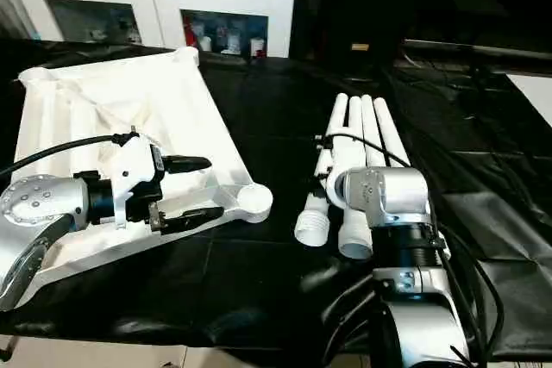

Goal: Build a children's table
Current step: Pick table leg

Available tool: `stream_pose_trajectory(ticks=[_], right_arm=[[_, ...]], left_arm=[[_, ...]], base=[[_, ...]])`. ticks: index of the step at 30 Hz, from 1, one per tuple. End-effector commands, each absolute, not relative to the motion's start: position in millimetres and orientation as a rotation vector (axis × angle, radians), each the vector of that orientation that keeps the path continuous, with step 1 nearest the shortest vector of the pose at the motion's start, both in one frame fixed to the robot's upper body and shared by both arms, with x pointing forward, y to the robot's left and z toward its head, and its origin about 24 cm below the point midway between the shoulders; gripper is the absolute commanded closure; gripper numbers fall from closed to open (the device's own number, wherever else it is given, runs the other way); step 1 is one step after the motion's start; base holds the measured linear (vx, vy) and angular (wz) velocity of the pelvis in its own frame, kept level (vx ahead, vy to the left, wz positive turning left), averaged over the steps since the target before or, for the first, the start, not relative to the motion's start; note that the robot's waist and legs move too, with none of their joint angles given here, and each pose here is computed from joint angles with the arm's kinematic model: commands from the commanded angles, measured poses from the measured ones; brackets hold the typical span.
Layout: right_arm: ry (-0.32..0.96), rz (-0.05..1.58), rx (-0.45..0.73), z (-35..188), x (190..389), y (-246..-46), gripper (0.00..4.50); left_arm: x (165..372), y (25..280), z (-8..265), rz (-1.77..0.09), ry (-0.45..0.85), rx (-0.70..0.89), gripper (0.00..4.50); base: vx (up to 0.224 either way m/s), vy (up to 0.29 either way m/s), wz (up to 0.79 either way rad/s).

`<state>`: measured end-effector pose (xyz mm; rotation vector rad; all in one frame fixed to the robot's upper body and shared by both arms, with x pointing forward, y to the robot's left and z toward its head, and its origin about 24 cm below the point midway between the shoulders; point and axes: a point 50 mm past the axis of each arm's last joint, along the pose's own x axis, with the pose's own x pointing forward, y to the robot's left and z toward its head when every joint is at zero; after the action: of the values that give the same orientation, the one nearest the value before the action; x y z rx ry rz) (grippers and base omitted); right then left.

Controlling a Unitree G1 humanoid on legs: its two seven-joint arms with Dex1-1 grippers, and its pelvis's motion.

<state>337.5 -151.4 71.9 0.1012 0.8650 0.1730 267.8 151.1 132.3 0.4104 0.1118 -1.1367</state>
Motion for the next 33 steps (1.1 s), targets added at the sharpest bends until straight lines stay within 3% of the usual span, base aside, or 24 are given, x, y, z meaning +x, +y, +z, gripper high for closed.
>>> stream_pose_trajectory(ticks=[1, 10, 15, 21, 24, 25, 27, 29, 33], right_arm=[[0.888, 0.164, 0.094, 69.1, 338.5, -153.6, 1.91], [0.931, 0.143, 0.124, 58.8, 337.4, -156.5, 2.52], [0.863, 0.12, 0.196, 72.0, 345.6, -158.1, 2.62], [0.721, 0.157, 0.279, 93.9, 355.9, -155.4, 2.65], [0.545, 0.229, 0.392, 115.5, 361.6, -149.6, 2.65], [0.385, 0.299, 0.45, 131.1, 363.7, -146.9, 2.66], [0.385, 0.299, 0.45, 131.1, 363.7, -146.9, 2.66], [0.211, 0.467, 0.462, 151.5, 358.0, -141.8, 2.66], [0.138, 0.602, 0.513, 160.4, 349.8, -139.1, 2.66]], left_arm=[[265.8, 146.6, 133.9, -1.151, 0.105, 0.416, 0.0], [264.3, 144.4, 134.3, -1.168, 0.119, 0.4, 0.0], [272.5, 148.7, 141.8, -1.101, 0.095, 0.389, 0.0], [296.1, 158.0, 155.1, -0.903, 0.031, 0.337, 0.0], [308.7, 162.0, 166.7, -0.791, -0.018, 0.255, 0.0], [314.3, 163.0, 172.7, -0.731, -0.048, 0.199, 0.0], [314.3, 163.0, 172.7, -0.731, -0.048, 0.199, 0.0], [331.8, 163.2, 177.8, -0.498, -0.018, 0.128, 0.0], [338.4, 152.6, 182.2, -0.423, -0.016, 0.082, 0.0]], base=[[0.0, 0.0, 0.0], [0.0, 0.0, 0.0], [0.0, 0.0, 0.0], [0.0, 0.0, 0.0], [0.0, 0.0, 0.0], [0.0, 0.0, 0.0], [0.0, 0.0, 0.0], [0.0, 0.0, 0.0], [0.0, 0.0, 0.0]])
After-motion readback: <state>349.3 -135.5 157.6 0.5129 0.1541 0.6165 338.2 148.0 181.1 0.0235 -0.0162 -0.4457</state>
